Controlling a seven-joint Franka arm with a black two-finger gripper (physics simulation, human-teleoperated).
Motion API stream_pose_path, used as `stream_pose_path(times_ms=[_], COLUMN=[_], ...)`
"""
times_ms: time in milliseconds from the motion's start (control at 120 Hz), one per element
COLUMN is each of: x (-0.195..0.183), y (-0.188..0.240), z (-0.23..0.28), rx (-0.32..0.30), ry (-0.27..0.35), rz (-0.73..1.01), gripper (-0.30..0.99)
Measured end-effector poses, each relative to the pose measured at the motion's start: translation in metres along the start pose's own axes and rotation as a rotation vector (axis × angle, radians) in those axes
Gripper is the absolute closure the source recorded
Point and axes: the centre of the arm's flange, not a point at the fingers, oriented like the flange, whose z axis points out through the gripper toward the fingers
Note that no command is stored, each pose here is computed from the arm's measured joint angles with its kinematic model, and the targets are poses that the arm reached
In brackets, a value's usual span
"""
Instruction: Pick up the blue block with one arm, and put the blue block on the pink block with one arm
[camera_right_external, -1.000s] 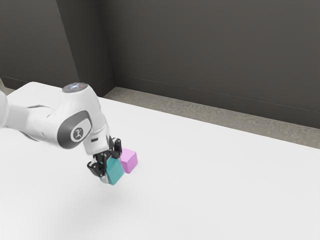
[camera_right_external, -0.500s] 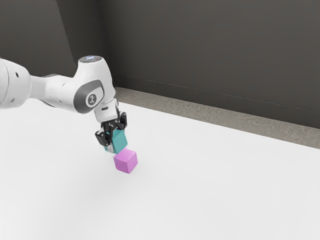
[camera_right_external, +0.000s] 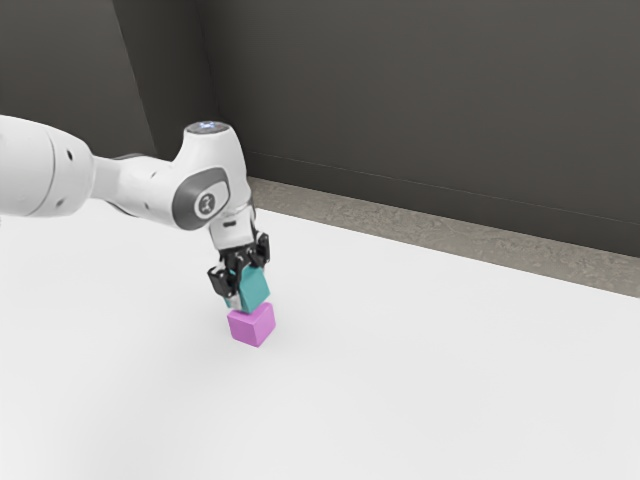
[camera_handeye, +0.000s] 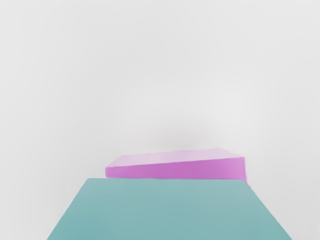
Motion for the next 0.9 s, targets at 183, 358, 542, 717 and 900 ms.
stream_pose_path(times_ms=[183,358,542,717,900], x=[0.004,0.004,0.009,0.032,0.048], y=[0.012,0.013,0.017,0.046,0.072], z=[0.002,0.006,-0.030,-0.231,-0.309], rx=[-0.018,-0.030,0.002,0.154,0.074], ry=[-0.002,0.000,-0.008,-0.045,-0.043], rz=[0.005,0.002,0.006,-0.020,-0.132], gripper=[0.34,0.14,0.06,0.03,0.01])
